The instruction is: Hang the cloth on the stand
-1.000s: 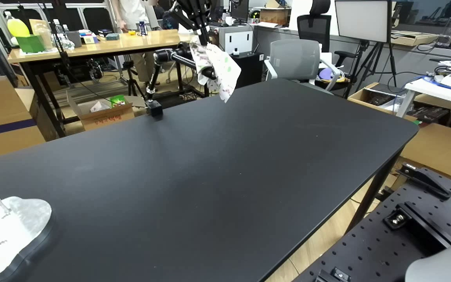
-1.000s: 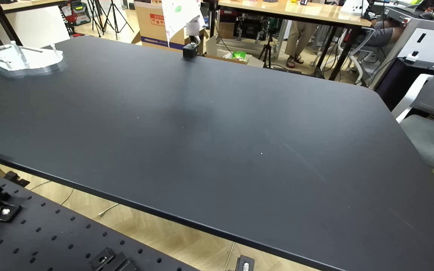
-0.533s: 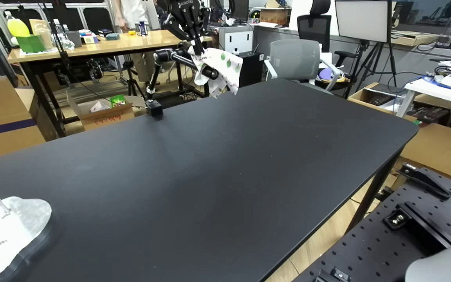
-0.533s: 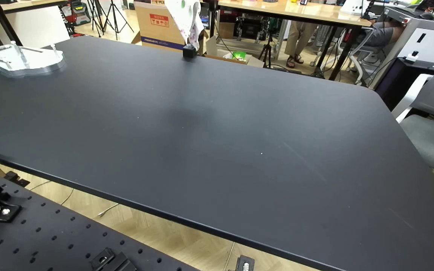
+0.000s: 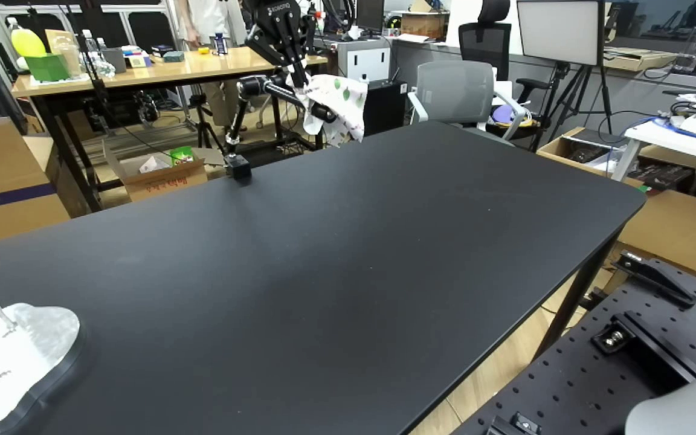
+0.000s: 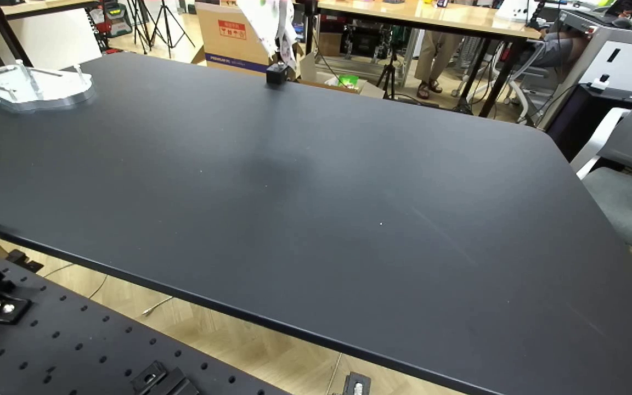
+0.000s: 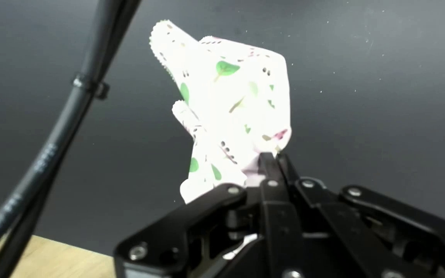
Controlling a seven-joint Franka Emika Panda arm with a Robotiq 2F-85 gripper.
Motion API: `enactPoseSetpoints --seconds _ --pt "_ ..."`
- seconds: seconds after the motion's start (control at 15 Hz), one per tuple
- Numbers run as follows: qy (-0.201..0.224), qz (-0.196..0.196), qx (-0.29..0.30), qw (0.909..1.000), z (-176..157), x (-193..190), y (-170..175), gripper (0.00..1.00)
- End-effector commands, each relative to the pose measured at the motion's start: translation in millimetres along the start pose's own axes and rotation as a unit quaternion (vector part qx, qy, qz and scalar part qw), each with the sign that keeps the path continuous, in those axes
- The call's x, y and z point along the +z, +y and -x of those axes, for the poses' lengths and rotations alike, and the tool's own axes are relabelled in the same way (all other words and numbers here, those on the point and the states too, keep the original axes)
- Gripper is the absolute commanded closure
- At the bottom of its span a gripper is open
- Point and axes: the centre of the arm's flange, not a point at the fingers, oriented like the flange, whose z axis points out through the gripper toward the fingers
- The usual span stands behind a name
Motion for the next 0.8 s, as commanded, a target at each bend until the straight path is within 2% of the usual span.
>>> enactPoseSetpoints --seconds 0.0,0.6,0.73 --pt "-0.002 0.005 0.005 1.0000 -8.9 -16.7 -4.5 0.67" --pt "0.036 0.035 0.000 0.9987 -3.4 -73.2 -27.6 0.05" --pt "0.046 0.044 0.001 0.9980 -3.4 -81.9 -32.5 0.00"
